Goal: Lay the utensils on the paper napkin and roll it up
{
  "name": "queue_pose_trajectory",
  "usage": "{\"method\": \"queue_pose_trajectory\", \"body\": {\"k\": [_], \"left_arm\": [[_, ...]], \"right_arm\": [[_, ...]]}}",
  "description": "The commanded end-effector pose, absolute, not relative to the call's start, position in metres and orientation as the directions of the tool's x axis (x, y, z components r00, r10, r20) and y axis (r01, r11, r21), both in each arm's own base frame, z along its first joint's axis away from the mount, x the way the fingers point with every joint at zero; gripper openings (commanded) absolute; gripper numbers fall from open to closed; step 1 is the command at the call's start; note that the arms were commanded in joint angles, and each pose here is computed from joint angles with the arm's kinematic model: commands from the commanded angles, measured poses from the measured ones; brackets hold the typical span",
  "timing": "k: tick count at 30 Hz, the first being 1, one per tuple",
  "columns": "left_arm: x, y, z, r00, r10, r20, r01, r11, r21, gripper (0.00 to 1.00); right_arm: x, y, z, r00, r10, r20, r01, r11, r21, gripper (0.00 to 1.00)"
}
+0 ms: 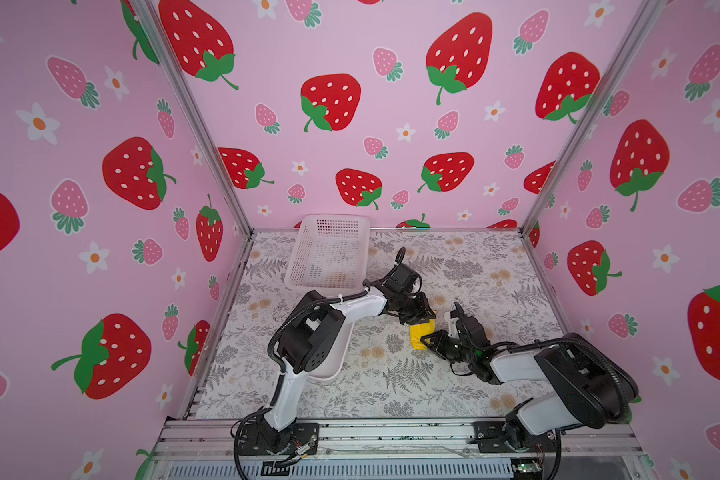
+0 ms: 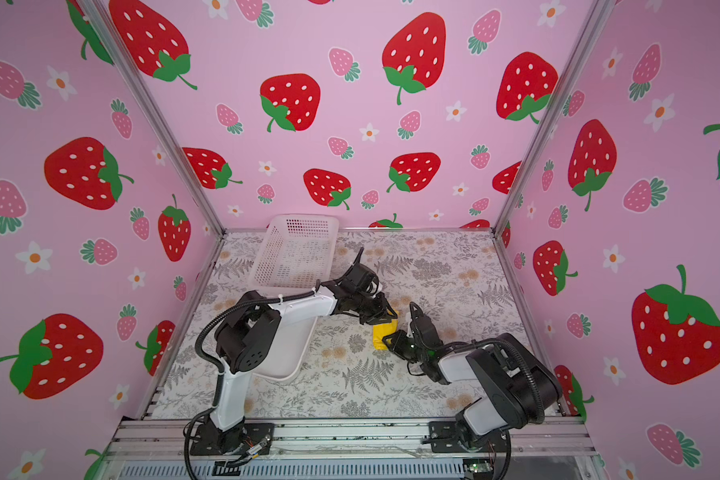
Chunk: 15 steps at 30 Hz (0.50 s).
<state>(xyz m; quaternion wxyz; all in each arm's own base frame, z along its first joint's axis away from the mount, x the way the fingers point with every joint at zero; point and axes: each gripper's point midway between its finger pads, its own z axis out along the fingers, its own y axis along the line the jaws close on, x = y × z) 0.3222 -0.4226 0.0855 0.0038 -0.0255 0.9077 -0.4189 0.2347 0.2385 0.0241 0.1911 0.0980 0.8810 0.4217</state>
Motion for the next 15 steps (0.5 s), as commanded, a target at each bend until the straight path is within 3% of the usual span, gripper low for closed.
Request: {"method": "queue_pose_trajectory", "body": {"k": [1,7,15], "left_arm": [[0.330,-0.405,0.116,-0.996,-0.056,-0.076,0.020,0.656,-0.755,0.31],[0.337,-0.373,0.093,-0.992,-0.124,-0.037,-0.058,0.680,-0.731,0.29],[0.331,-0.383,0.072,-0.996,-0.083,0.025,-0.074,0.669,-0.740,0.19]], "right_arm": [[0.230,0.233,0.017,-0.911,0.340,-0.233,0.039,0.634,0.772,0.21],[0.229,0.233,0.016,-0.913,0.338,-0.228,0.041,0.632,0.774,0.21],[0.229,0.232,0.017,-0.912,0.340,-0.229,0.040,0.630,0.776,0.20]]}}
